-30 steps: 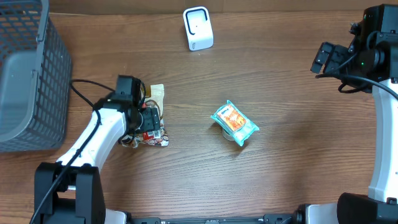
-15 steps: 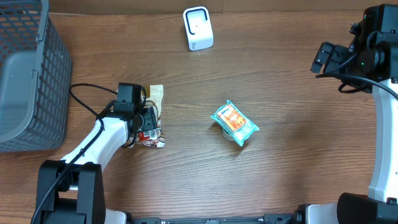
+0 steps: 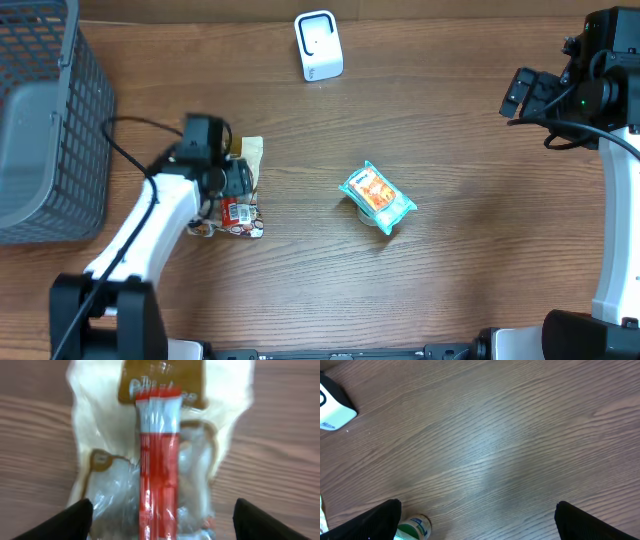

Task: Scan the item barcode
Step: 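Lower the bread bag onto the table beside the snack pack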

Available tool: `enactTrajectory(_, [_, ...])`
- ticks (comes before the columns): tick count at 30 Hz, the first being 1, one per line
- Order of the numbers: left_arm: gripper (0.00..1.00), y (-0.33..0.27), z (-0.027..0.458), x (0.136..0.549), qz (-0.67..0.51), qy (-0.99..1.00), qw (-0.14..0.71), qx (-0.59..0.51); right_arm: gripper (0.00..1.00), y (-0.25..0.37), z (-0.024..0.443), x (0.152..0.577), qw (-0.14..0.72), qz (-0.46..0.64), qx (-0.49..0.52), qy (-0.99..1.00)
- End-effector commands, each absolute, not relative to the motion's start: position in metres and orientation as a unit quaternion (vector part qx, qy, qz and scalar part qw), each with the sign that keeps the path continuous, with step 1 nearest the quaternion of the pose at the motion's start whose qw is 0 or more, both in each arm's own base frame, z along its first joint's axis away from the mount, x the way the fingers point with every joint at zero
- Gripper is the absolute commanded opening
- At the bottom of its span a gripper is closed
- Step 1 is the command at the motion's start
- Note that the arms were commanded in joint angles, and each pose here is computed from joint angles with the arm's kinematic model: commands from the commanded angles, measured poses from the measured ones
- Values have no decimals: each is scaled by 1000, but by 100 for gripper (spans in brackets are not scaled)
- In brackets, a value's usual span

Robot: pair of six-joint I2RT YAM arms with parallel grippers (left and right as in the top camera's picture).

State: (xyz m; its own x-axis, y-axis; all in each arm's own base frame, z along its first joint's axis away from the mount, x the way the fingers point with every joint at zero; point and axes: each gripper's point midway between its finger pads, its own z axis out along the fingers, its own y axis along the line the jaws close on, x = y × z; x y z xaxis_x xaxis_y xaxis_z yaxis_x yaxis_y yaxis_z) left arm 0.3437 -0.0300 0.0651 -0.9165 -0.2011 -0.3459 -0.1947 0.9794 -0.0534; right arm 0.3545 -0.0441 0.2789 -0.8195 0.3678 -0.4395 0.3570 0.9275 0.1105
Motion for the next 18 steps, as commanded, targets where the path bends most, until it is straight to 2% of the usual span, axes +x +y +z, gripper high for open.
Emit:
enactTrajectory(1, [82,-35,144,363,-34,962,252,-100,100,-46,286,357,246,8,192,950])
enactTrajectory(2, [81,-38,151,359,-42,962,250,-98,100,-46,286,357,246,8,192,950])
enactTrajectory(3, [73,-44,157,349,-60,965,238,-93,100,-46,286,357,246,8,193,950])
enactTrajectory(4, [58,-47,157,341,-68,968,226,-90,100,-46,286,357,246,8,192,950])
enactTrajectory(5, [32,-48,154,331,-71,972,206,-90,100,-46,286,357,246,8,193,950])
enactTrajectory(6, [13,-47,150,322,-67,976,186,-91,100,-46,286,357,246,8,192,950])
enactTrajectory(7, [4,-46,143,310,-62,981,160,-92,100,-46,286,357,246,8,193,950])
enactTrajectory(14, [4,-66,99,248,-114,989,24,-92,100,-46,286,357,246,8,192,950])
enactTrajectory(18, [4,-68,68,229,-121,988,-3,-97,100,-46,286,357,246,8,193,950])
